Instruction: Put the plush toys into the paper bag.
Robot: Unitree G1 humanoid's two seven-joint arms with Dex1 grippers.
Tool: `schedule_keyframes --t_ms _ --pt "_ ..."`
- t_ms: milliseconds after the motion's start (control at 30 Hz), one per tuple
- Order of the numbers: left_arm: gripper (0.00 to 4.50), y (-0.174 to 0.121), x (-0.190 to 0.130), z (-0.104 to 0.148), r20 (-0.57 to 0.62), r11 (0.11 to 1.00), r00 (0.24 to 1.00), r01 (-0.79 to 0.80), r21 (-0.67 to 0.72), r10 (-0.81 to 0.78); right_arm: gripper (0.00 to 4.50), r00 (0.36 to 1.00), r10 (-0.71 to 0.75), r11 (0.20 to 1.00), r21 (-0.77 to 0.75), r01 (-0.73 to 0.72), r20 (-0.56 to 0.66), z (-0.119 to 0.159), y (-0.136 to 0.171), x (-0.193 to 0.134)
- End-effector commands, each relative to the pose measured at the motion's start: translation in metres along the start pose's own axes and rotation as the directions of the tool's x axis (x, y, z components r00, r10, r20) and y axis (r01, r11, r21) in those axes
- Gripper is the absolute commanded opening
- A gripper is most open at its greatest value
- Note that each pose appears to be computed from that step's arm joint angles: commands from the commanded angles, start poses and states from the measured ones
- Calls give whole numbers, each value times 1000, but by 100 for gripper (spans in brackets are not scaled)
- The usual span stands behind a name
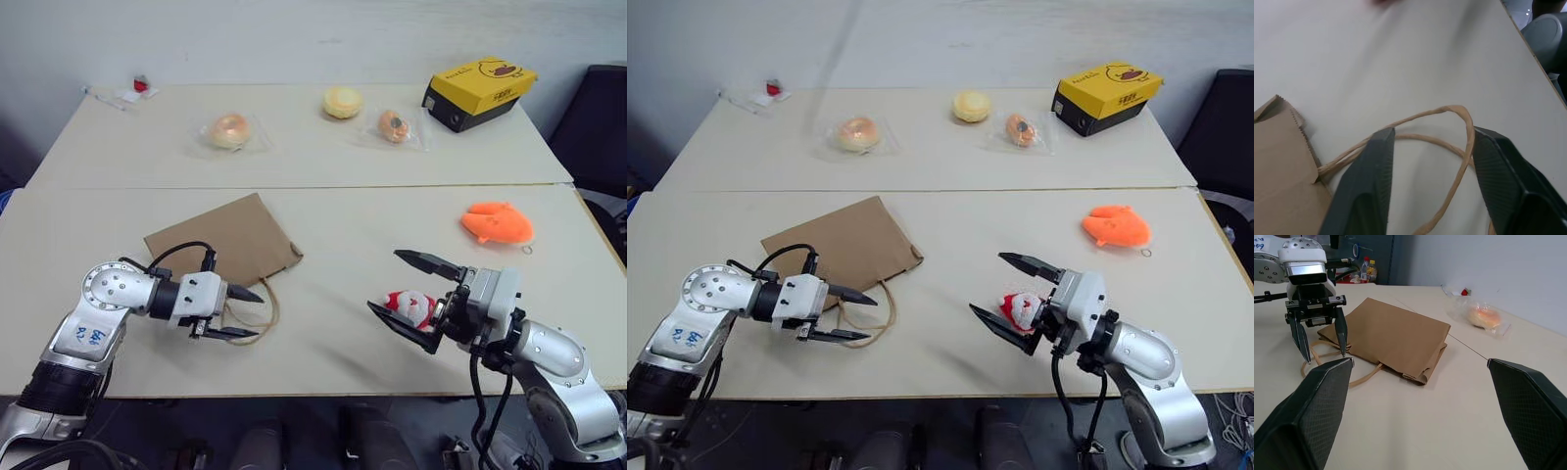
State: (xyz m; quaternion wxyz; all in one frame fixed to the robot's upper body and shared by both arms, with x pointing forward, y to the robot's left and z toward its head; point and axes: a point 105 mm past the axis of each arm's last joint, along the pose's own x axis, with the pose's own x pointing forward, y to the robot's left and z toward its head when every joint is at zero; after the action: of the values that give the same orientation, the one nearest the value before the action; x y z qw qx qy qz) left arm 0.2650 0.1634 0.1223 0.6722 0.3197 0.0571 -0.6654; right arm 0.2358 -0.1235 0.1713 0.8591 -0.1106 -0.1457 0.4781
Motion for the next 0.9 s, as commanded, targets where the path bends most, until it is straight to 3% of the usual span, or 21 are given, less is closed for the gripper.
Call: schedule_keyframes --t_ms 33,133,233,333,433,533,800,900 --pt "109 7 -2 0 -21 998 1000 -1 65 2 450 1000 2 1000 -24 -2 22 4 2 1" --pt "18 17 1 8 39 997 999 -32 63 30 450 1000 1 1000 -19 0 20 3 4 0" --pt "8 31 1 31 166 997 984 -72 27 66 450 1000 1 1000 -6 0 22 3 3 2" --pt "8 44 -5 73 359 997 932 -33 -68 56 450 1000 2 999 40 -2 12 1 2 7" --pt "0 59 -10 105 457 996 888 -6 -85 44 384 999 30 997 70 -31 17 3 2 17" --pt "0 77 -9 125 506 990 859 -5 -139 75 283 998 54 996 66 -52 -42 -7 0 24" --pt "0 78 17 136 547 990 836 32 -138 49 3 995 42 999 12 -41 -93 -24 -10 39" --pt "0 72 26 134 543 989 839 49 -143 37 3 996 25 1000 -13 -26 -88 -28 -16 54"
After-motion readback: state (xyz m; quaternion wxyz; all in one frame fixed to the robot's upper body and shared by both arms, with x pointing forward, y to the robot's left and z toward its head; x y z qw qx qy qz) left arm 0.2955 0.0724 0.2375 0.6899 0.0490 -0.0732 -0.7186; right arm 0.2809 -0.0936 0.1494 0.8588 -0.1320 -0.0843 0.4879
